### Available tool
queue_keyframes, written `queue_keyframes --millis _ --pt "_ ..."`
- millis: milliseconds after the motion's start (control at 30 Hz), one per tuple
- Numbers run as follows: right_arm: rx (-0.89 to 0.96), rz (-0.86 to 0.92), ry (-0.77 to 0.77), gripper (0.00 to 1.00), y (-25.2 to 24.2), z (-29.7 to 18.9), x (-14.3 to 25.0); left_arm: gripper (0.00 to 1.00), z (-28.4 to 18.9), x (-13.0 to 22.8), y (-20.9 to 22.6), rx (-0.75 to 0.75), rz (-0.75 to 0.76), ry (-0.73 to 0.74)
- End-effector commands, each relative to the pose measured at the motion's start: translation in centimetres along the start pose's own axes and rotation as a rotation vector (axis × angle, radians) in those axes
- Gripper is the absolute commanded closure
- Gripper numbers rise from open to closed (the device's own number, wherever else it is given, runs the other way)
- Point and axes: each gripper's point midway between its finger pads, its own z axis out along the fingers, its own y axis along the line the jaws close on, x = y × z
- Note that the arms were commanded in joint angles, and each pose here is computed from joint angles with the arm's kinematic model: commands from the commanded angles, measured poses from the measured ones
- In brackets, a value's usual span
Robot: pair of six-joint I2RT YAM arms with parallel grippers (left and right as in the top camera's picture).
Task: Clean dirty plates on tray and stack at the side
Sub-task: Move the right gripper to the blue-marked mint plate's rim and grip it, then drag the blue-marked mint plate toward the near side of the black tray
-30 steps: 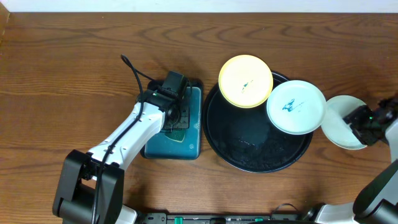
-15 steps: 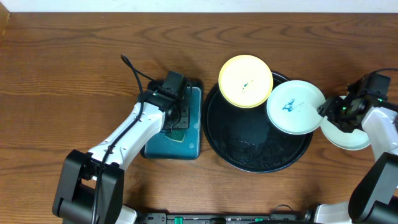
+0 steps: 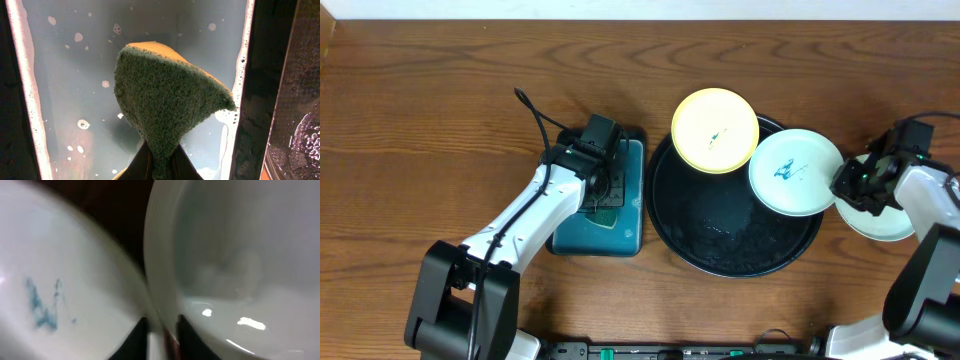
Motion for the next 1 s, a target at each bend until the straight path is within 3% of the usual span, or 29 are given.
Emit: queue_keyframes --millis 0,500,667,967 --pt "-0.005 -0.01 0.019 0.97 0.3 0.6 0.1 0.92 0.2 0.2 0.3 -0.005 -0.003 0.007" --pt "-0.084 -0.051 -0.043 0.99 2.3 -4.4 0.5 0.92 0.2 0.2 0.3 -0.005 -0.003 0.006" --pt "-0.178 -0.098 0.053 0.99 4.6 -5.2 3.3 0.91 0.2 0.2 0.3 -0.005 -0.003 0.006" --pt "-0.147 -0.252 0.228 0.99 7.4 -4.0 9.6 0.91 0.2 0.2 0.2 -0.005 -0.003 0.006"
